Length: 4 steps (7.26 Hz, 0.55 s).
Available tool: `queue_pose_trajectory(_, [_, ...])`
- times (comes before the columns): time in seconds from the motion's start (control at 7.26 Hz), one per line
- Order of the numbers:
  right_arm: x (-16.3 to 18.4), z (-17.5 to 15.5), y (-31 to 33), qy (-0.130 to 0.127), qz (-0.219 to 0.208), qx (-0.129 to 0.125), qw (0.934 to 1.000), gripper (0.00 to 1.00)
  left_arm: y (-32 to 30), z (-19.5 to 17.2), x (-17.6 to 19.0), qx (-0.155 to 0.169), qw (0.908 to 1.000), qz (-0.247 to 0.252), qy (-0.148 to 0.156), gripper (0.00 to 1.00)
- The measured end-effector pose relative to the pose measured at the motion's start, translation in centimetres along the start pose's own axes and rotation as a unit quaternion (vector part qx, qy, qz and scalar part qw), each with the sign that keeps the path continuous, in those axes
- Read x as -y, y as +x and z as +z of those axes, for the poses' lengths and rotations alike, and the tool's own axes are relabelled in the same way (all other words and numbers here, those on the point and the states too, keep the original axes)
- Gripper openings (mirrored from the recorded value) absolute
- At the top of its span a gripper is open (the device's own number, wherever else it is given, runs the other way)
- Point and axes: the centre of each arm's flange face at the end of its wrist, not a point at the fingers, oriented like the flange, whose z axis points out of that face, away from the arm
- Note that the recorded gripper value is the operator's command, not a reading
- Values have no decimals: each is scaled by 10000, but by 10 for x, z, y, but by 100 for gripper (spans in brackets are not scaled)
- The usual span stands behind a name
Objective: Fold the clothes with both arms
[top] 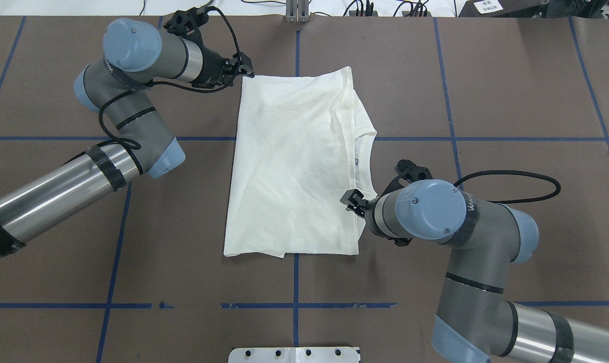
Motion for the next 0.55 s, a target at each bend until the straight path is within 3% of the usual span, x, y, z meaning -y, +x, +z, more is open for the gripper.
queue_pose_trajectory(0.41, [-13,25,-4,43,47,-153,9999,91,-3,-5,-4,-33,10000,-34,-59,65])
queue_pose_trajectory(0.55, [-19,31,-3,40,23,-205,9998,80,-3,-5,-4,-37,10000,-36,-61,65])
